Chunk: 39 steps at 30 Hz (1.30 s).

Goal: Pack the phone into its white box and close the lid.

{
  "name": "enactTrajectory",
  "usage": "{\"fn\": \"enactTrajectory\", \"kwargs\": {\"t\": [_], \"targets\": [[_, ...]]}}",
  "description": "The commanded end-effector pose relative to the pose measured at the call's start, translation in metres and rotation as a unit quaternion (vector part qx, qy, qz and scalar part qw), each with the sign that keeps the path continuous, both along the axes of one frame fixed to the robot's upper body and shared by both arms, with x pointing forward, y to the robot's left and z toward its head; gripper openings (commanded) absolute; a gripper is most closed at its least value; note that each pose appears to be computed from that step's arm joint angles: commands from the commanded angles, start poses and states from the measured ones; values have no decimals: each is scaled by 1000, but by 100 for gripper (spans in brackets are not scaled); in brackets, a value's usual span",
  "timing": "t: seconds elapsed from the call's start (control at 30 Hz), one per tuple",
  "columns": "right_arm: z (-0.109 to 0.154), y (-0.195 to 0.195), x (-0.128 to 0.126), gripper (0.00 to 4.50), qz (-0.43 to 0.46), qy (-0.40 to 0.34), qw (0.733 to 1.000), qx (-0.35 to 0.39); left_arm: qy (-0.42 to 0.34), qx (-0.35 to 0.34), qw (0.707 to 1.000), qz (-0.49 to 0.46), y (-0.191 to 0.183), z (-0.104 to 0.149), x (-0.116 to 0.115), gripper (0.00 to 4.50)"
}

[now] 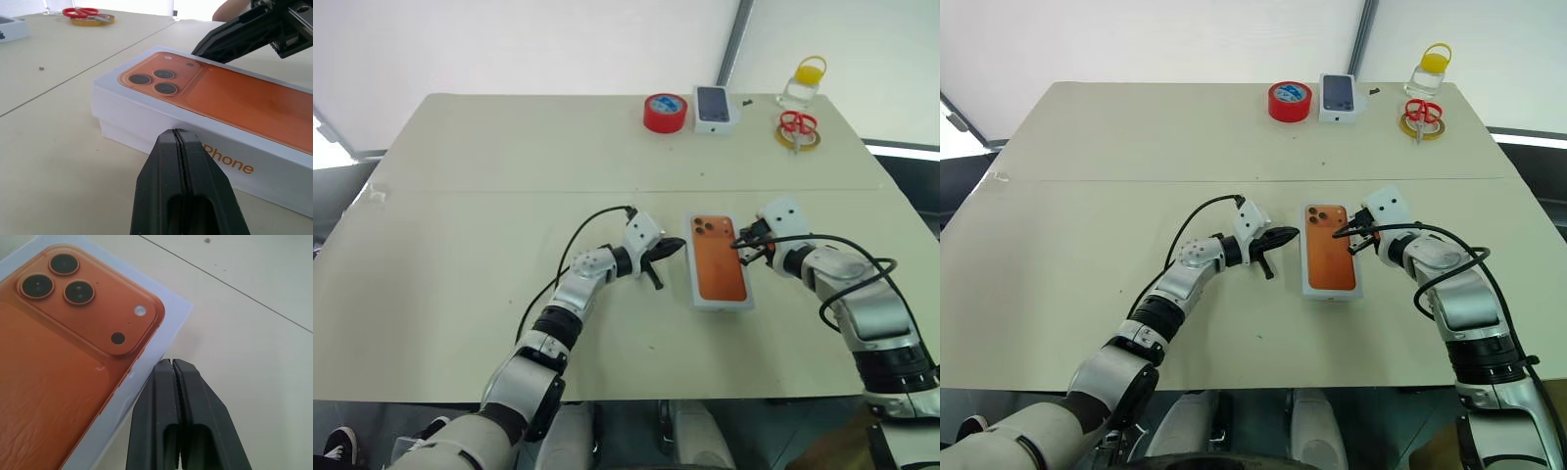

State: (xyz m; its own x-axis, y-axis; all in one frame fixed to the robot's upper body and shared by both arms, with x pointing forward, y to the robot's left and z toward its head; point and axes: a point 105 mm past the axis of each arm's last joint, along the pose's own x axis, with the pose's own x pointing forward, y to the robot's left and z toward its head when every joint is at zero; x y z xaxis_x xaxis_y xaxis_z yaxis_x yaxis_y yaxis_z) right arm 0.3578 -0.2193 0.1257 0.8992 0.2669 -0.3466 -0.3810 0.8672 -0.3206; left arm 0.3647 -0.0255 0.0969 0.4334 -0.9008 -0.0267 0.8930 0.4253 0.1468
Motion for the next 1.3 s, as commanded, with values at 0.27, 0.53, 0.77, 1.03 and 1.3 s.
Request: {"fn": "enactTrajectory", "kwargs": {"t": [0.27,0.53,0.77,1.03,1.3], "targets": [[9,-1,9,7,1,-37,998,-52,-23,1,1000,13,-1,9,4,0],[48,12,-11,7,83,-73,990,89,-34,-72,996,38,-2,55,15,0],[-10,20,-74,7,229,84,970,-16,15,21,999,-22,-35,20,5,0],[-26,39,-77,0,227,107,968,20,52,117,991,-46,-16,-24,-1,54],[19,27,-57,397,215,17,975,59,-3,13,1000,13,52,30,13,434]]}}
